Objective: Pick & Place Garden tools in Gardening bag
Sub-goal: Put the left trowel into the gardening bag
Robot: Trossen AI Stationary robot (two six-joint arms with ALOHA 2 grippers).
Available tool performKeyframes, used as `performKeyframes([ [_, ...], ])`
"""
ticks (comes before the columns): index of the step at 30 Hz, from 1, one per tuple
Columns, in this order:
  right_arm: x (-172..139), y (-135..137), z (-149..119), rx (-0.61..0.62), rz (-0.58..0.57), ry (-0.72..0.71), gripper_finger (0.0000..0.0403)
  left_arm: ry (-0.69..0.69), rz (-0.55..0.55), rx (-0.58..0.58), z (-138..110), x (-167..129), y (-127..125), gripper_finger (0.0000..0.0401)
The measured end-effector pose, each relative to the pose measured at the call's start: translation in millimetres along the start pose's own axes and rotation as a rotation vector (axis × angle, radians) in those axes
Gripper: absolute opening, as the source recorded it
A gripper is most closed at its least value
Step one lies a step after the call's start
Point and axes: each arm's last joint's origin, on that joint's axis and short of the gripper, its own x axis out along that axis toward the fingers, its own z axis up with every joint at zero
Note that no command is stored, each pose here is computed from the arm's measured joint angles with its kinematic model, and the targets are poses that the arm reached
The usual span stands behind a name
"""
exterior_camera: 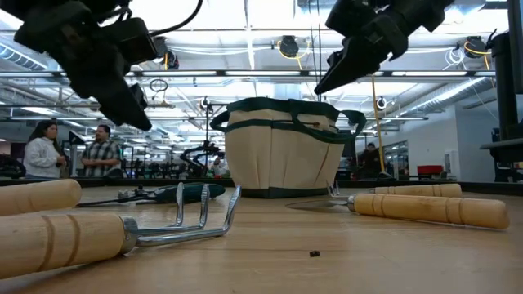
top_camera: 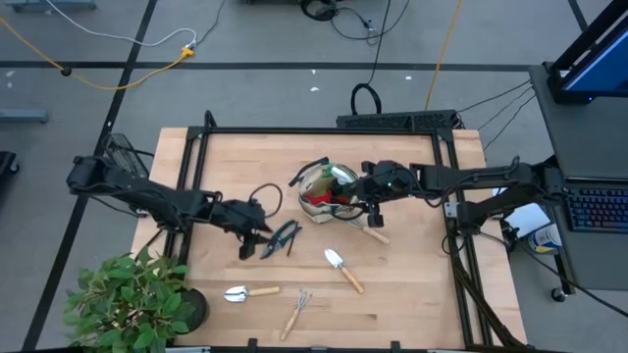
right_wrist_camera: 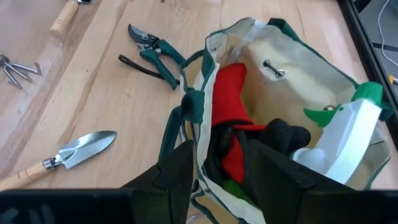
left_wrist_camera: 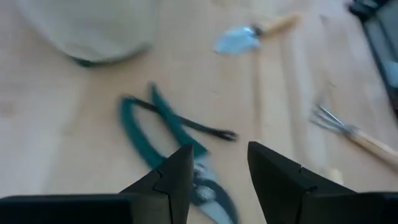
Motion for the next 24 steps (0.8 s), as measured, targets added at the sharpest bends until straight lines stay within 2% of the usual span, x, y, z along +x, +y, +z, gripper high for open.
performKeyframes([
  [14, 7.0, 1.6, -9.7, -0.004, -0.009, -0.044, 0.0141, -0.004, -0.282, -0.016, -14.9, 45.6, -45.5, 0.0157],
  [18, 7.0, 1.6, -9.7, -0.004, -0.010, -0.044, 0.0141, 0.020, -0.311, -0.046, -24.3, 56.7, -55.1, 0.0157],
  [24, 7.0, 1.6, -9.6, -0.004, -0.009, -0.045, 0.0141, 0.056, -0.279, -0.072, -41.7, 69.1, -66.4, 0.0157],
])
